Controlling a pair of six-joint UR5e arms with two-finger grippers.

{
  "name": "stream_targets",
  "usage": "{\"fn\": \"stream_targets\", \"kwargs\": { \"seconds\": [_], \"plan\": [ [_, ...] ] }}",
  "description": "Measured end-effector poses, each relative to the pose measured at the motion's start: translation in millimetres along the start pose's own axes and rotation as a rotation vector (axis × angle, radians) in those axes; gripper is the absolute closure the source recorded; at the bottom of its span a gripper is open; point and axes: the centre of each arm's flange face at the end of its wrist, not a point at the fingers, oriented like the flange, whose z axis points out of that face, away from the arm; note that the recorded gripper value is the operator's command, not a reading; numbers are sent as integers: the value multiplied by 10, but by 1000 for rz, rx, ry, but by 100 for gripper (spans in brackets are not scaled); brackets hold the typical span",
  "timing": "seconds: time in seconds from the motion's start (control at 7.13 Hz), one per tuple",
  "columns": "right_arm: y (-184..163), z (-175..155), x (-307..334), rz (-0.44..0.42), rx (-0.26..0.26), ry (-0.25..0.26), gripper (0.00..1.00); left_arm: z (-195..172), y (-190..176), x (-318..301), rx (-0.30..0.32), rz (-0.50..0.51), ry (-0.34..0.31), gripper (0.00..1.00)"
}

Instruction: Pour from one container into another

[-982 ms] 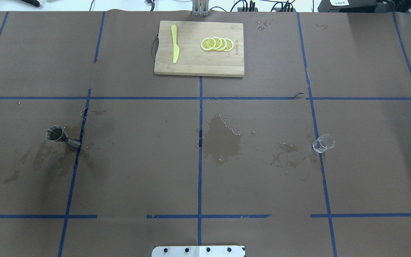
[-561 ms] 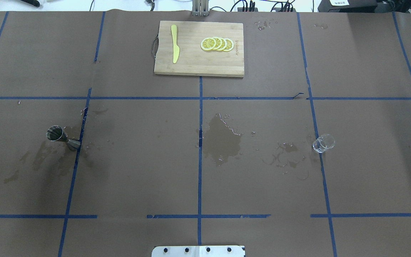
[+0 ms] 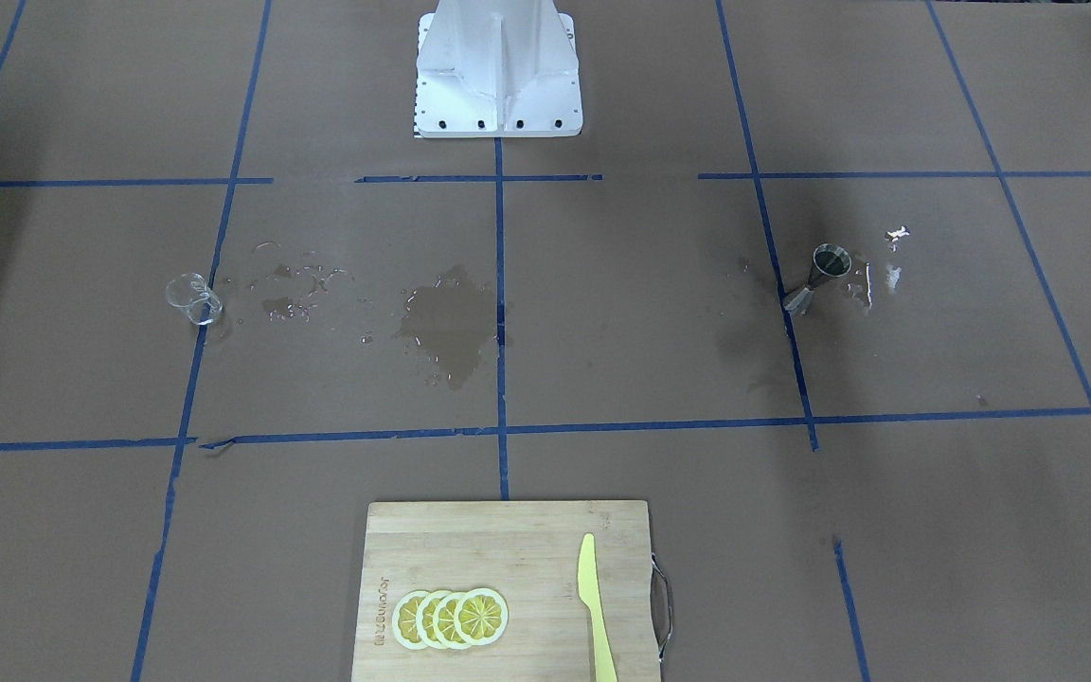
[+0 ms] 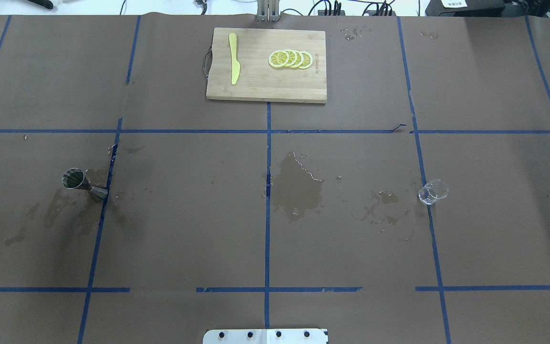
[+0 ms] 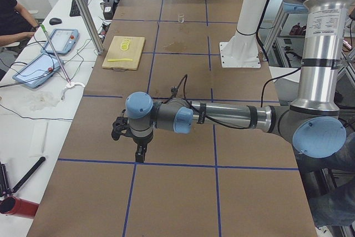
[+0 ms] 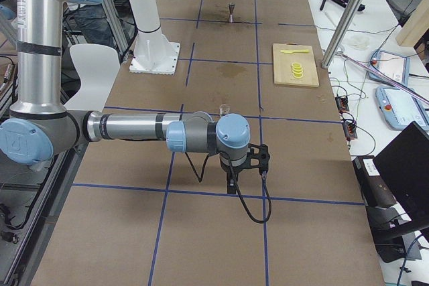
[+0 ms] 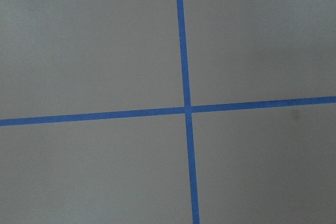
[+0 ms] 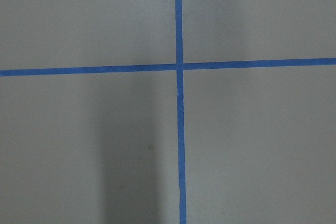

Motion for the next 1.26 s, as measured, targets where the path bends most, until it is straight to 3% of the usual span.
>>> {"fn": "stream_targets", "kwargs": {
  "seconds": [1.26],
  "plan": [
    [0,44,44,2,-4,2,0,-57,-14,56,12,10,1,0]
  ]
}}
